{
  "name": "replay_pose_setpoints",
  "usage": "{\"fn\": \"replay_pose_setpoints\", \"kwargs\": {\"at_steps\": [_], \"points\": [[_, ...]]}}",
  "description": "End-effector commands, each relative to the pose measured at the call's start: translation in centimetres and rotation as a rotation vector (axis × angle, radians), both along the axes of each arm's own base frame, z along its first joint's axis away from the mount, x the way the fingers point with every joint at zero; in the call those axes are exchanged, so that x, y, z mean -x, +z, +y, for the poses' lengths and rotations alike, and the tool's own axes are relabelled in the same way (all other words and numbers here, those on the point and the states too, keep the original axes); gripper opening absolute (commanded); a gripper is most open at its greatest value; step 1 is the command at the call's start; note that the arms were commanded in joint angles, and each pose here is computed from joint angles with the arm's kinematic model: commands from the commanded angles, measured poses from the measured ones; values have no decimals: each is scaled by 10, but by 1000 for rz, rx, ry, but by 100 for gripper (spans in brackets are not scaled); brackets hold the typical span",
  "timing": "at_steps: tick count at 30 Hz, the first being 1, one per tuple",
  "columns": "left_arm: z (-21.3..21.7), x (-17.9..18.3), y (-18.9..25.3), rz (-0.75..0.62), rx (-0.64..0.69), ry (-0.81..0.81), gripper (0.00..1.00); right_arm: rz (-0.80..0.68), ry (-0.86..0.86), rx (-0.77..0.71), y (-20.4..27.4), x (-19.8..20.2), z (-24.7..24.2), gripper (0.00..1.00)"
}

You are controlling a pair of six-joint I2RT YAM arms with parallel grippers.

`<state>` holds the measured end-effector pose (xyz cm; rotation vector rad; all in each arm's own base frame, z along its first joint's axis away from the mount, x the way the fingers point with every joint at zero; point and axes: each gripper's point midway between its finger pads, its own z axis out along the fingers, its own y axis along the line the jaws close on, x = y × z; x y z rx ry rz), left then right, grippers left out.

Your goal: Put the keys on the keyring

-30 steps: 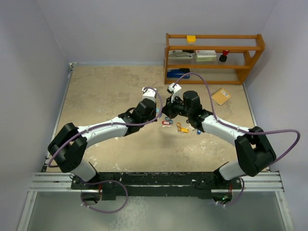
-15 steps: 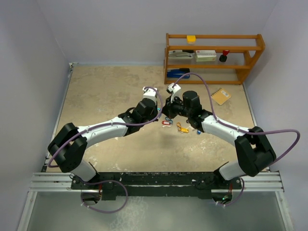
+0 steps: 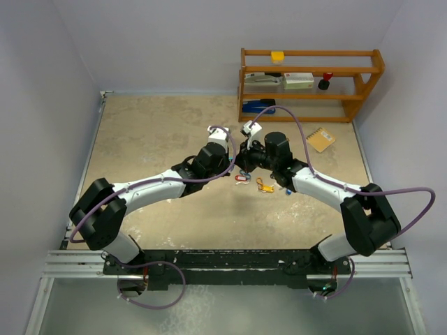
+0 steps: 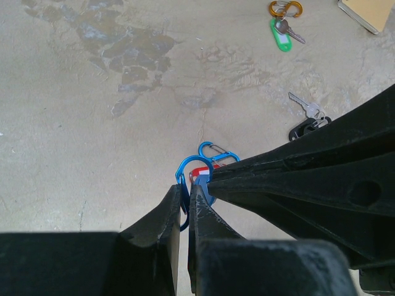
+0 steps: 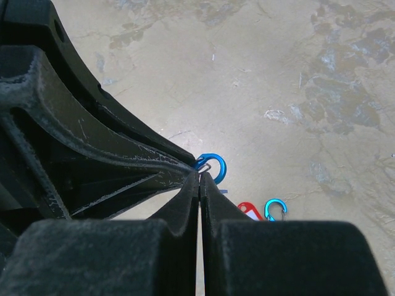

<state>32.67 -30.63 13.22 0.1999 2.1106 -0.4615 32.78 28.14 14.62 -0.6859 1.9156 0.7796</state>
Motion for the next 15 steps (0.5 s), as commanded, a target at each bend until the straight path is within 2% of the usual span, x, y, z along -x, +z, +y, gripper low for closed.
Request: {"fn": "replay_pose_setpoints", "kwargs": {"at_steps": [1, 15], "points": [[-9, -5, 22, -40, 75, -7, 0, -68, 24, -35, 19, -3, 7, 0], [-6, -1, 33, -56, 98, -15, 0, -65, 15, -26, 16, -5, 6, 0]]}}
